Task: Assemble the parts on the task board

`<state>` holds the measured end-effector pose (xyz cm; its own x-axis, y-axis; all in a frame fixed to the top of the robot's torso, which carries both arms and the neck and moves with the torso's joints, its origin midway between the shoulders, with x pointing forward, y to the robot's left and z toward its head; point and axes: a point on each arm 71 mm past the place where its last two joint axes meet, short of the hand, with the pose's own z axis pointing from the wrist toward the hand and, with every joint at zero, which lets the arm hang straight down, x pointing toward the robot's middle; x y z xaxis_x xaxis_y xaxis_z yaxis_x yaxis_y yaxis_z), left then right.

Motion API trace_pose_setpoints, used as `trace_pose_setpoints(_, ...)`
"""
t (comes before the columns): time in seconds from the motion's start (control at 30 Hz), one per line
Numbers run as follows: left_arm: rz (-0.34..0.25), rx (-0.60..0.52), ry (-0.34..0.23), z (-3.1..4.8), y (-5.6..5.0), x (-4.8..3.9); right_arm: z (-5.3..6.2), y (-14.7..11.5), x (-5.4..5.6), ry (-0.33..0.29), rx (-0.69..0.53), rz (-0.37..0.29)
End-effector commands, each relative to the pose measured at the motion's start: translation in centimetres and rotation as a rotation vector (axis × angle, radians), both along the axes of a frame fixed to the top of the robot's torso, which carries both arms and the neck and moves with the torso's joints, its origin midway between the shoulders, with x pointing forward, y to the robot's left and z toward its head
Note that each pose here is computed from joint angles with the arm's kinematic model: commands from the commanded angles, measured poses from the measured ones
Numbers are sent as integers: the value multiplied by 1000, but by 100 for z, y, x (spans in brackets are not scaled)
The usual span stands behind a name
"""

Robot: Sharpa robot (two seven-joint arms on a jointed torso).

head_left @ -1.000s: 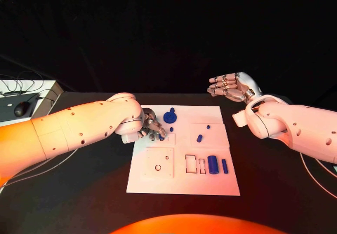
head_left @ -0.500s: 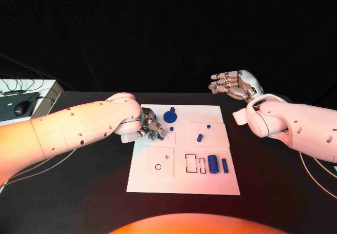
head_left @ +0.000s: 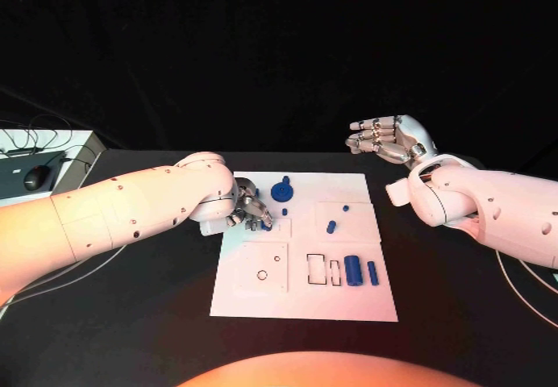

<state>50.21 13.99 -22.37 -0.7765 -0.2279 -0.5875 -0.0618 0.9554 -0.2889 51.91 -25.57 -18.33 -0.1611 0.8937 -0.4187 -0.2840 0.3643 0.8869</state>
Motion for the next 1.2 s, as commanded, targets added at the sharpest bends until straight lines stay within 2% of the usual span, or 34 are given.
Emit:
trace_pose_setpoints(0.03, -21, 13, 14, -24, -10, -14, 5, 16, -3, -2, 8, 19)
trace_pose_setpoints(1.2, -53, 53, 20, -63, -42, -7, 7, 40, -27, 3, -5, 42)
